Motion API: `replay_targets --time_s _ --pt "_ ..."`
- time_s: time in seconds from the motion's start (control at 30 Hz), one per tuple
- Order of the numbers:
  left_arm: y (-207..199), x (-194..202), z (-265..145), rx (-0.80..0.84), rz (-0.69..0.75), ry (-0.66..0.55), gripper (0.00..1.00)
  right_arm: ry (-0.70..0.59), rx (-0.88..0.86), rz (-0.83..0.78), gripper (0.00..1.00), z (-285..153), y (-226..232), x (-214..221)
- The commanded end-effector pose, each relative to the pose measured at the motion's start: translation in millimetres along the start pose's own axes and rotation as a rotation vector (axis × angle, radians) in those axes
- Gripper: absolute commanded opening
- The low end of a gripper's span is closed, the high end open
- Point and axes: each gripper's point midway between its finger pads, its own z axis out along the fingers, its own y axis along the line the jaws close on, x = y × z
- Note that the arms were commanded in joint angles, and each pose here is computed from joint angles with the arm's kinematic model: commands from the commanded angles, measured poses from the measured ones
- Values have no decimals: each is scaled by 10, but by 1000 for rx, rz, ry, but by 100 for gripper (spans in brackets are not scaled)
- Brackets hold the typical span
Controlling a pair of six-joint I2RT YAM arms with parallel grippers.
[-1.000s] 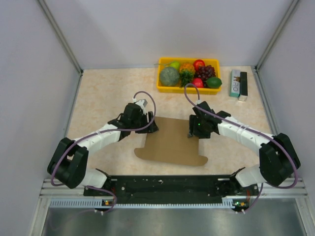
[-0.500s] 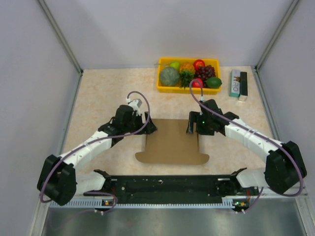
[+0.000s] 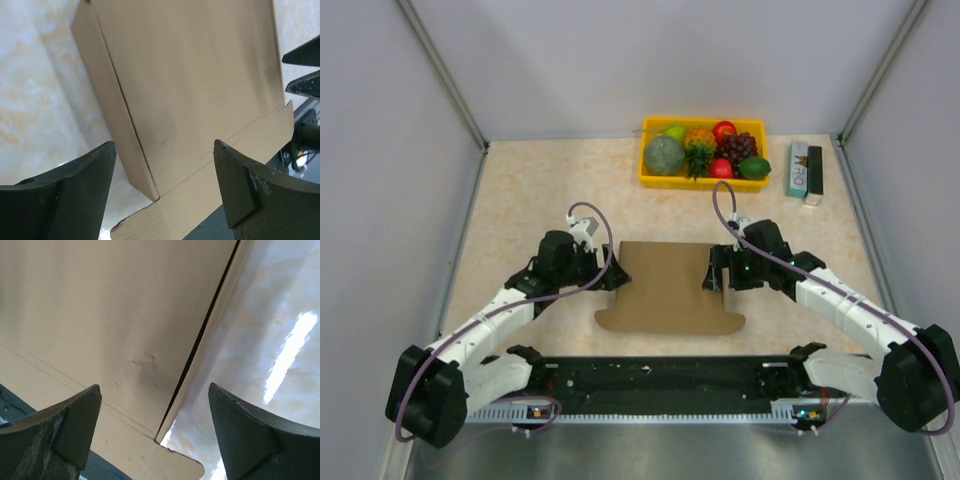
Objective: Fold the paper box
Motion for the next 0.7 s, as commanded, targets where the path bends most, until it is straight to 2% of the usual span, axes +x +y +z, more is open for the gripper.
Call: replay_targets --time_s 0.0,0.3,0.6,0.67 --pt "-115 176 32 124 -14 10 82 -7 -122 19 87 65 178 87" --pt "-167 485 137 204 -118 61 77 11 -230 38 86 298 544 118" --pt "-221 286 158 192 -110 12 77 -42 -293 47 86 451 817 -329" --pt "-195 119 205 154 -67 -11 78 -31 -204 29 86 559 675 -358"
